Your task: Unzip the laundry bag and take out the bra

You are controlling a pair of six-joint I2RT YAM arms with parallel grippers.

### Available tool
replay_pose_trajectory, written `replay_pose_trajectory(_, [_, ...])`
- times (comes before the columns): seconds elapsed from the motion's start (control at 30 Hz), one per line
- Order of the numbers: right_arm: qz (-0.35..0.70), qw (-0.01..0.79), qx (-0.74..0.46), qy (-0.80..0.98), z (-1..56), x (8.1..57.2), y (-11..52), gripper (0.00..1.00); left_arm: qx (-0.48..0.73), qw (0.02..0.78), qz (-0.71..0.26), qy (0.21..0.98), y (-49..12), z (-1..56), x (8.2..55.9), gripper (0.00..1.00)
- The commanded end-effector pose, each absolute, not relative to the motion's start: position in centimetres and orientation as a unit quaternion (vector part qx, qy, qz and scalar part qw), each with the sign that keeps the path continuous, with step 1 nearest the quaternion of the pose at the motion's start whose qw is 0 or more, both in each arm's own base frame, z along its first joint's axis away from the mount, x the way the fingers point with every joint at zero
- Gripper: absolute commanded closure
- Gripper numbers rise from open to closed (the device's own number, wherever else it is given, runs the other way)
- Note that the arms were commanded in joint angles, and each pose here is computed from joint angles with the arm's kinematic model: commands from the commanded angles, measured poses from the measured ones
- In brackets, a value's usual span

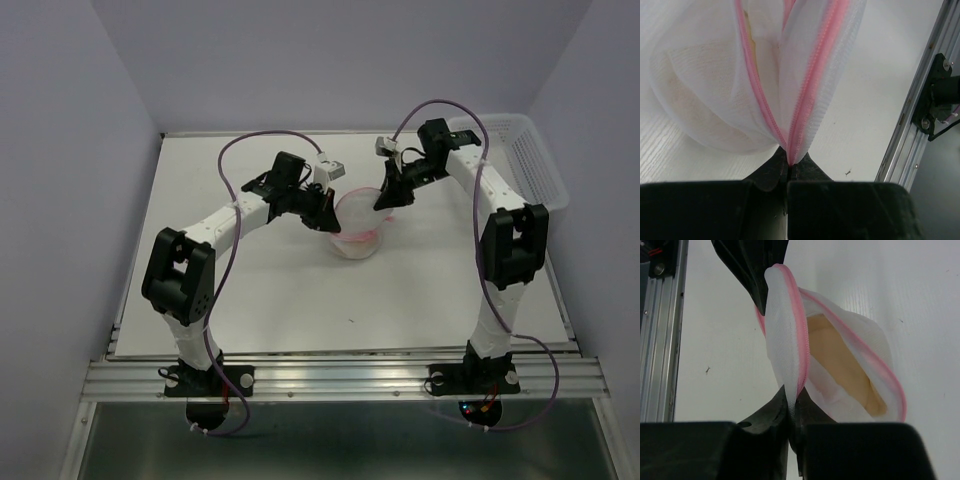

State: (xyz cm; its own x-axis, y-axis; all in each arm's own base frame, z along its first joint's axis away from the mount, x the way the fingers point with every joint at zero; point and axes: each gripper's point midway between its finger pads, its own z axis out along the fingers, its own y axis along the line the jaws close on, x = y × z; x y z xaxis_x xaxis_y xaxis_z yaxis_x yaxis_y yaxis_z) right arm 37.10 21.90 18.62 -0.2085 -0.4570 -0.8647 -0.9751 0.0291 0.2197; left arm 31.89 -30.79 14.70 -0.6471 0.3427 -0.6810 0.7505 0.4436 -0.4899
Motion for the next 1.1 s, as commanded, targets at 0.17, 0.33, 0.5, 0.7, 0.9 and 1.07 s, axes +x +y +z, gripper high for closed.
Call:
replay_pose_trajectory(0.17, [0.37, 0.366, -0.576, 0.63, 22.0, 37.1, 21.8, 0.99, 0.317, 0.304, -0.423, 0.793, -31.8, 19.2, 33.1, 0.47])
replay_pose_trajectory(0.33, [0.342, 0.366, -0.595, 0.628, 21.2, 35.9, 21.2, 0.99, 0.292, 0.332, -0.435, 0.784, -31.5, 21.9, 32.5, 0.01])
replay_pose_trajectory(0.5, [0.313, 0.367, -0.614, 0.624, 20.7, 34.3, 20.5, 0.99, 0.255, 0.334, -0.426, 0.801, -30.0, 22.1, 31.9, 0.01])
replay_pose_trajectory(0.7, [0.28, 0.364, -0.629, 0.626, 19.9, 32.8, 19.8, 0.99, 0.186, 0.341, -0.414, 0.823, -27.0, 22.2, 33.1, 0.01])
replay_pose_trajectory(0.9, [0.27, 0.366, -0.655, 0.603, 19.8, 30.9, 19.5, 0.99, 0.217, 0.33, -0.416, 0.819, -28.2, 22.3, 35.4, 0.01])
replay_pose_trajectory(1.07, [0.275, 0.347, -0.66, 0.607, 19.2, 30.5, 19.2, 0.99, 0.286, 0.321, -0.422, 0.798, -30.3, 22.9, 37.7, 0.01])
